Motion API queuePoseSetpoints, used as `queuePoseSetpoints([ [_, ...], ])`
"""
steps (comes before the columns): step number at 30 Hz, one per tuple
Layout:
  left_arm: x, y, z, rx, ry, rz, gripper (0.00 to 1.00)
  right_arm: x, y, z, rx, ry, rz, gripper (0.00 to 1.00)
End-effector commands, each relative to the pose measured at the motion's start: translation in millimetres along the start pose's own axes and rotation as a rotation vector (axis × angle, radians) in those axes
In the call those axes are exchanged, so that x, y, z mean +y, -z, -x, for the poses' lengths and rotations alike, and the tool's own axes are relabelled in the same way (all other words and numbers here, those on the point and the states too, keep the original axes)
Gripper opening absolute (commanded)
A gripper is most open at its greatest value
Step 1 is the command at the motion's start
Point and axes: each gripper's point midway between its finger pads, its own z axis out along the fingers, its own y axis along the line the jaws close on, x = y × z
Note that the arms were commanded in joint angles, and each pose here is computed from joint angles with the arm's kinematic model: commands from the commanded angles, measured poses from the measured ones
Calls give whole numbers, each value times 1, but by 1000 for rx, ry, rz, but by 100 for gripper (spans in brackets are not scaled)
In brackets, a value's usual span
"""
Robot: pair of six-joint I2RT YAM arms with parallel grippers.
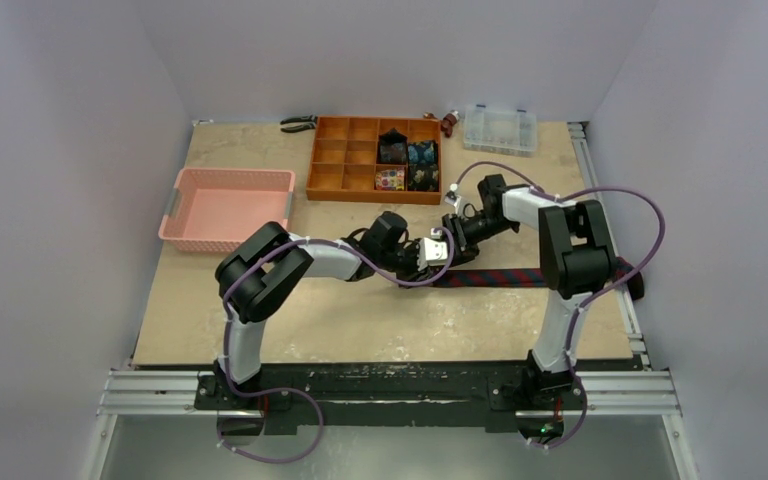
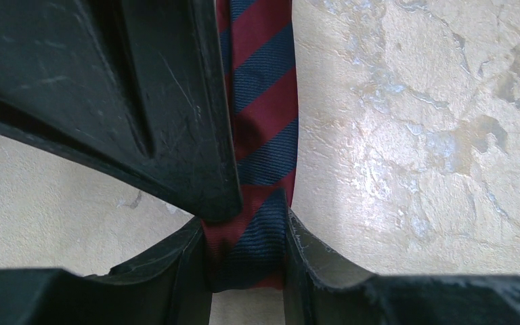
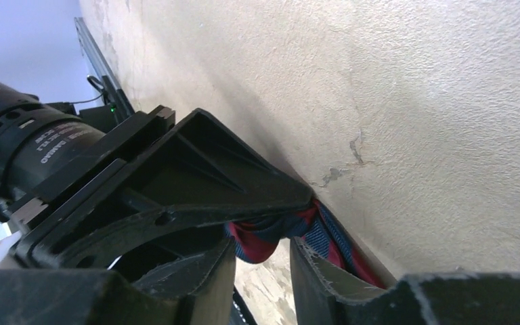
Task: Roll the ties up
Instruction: Roll the tie at the center of the board.
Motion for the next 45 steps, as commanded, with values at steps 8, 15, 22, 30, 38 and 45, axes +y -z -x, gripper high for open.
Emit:
queuePoseSetpoints([
  [8,-32,9,-94,306,124,-56,22,-6,-11,-8,27,-2,36,32],
  [15,-30,8,-93,309,128,-52,22,10,-11,-15,46,-4,129,33],
  [22,-30,8,-92,309,130,-51,22,2,-13,-22,60,-15,96,10],
  [30,-24,6,-72,139,153,-35,54,-49,-17,-30,103,-41,-148,0],
  [38,-15,0,-38,-90,135,-29,63,-72,-19,-36,154,-9,-288,0],
  [45,-21,-4,-21,-243,173,-63,65,-84,-23,-40,205,19,-398,0],
])
